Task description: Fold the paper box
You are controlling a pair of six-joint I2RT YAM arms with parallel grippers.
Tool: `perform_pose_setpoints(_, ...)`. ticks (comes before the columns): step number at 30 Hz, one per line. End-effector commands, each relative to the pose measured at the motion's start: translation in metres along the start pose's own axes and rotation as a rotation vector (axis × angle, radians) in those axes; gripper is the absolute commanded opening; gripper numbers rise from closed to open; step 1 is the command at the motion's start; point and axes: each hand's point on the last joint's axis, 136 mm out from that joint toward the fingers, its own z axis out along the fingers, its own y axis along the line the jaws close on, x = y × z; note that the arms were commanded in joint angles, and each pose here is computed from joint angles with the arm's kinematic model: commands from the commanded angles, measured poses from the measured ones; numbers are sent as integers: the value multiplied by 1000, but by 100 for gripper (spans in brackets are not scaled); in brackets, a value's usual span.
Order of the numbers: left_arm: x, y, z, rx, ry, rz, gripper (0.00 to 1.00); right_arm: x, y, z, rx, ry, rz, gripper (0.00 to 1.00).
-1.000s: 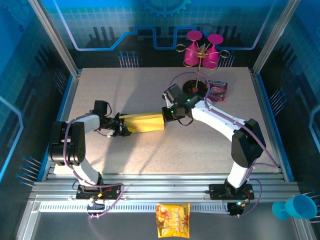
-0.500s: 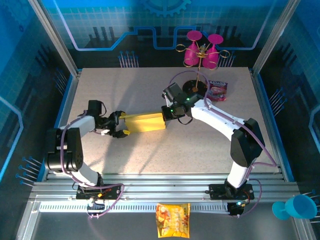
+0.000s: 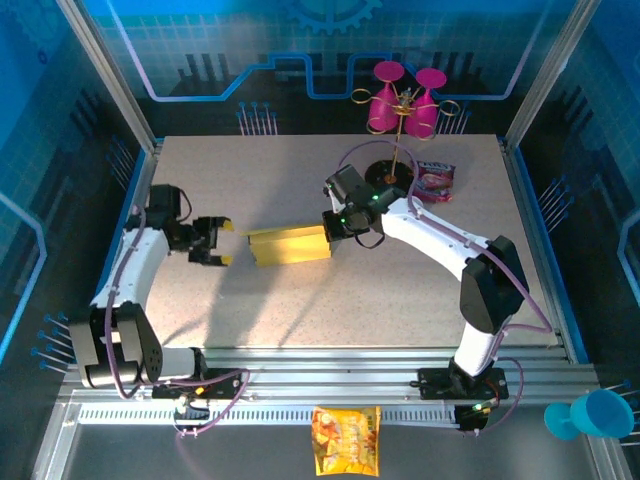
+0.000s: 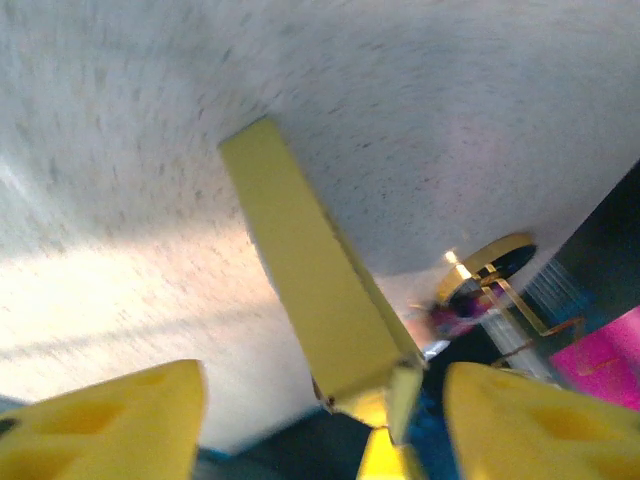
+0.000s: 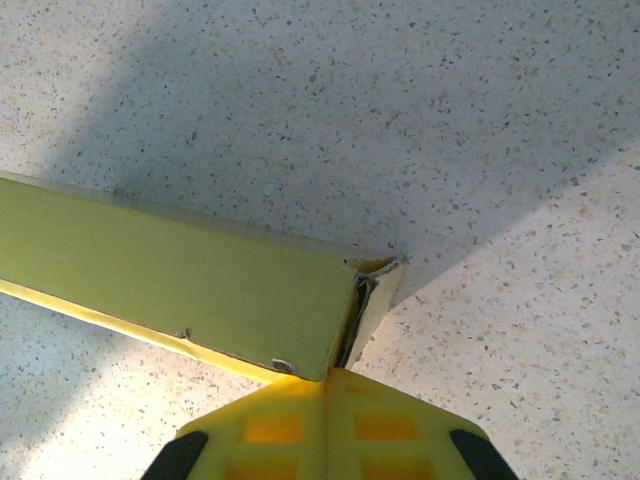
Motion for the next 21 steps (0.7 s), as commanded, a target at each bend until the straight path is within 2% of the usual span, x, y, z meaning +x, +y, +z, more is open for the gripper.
perform_pose_setpoints(1,-11,11,-46,-157,-224,452,54,0,2,1,1,20,3,0)
perform_pose_setpoints(3,-4,6,-54,-195,-267,700,51,0,2,1,-1,21,5,0)
perform_pose_setpoints(6,12,7,-48,-239,-259,1030,48,-1,0,1,3,24,6,0)
perform_pose_setpoints(9,19,12,-38,-278,-252,1255,51,-2,-2,-1,3,27,9,0)
perform_pose_setpoints(14,30,11,-21,-296,-202,1487,57,-3,-6,-2,-6,36,15,0)
perform_pose_setpoints(21,37,-1,0,-318,-170,1673,59,-4,-7,-1,-11,46,17,0)
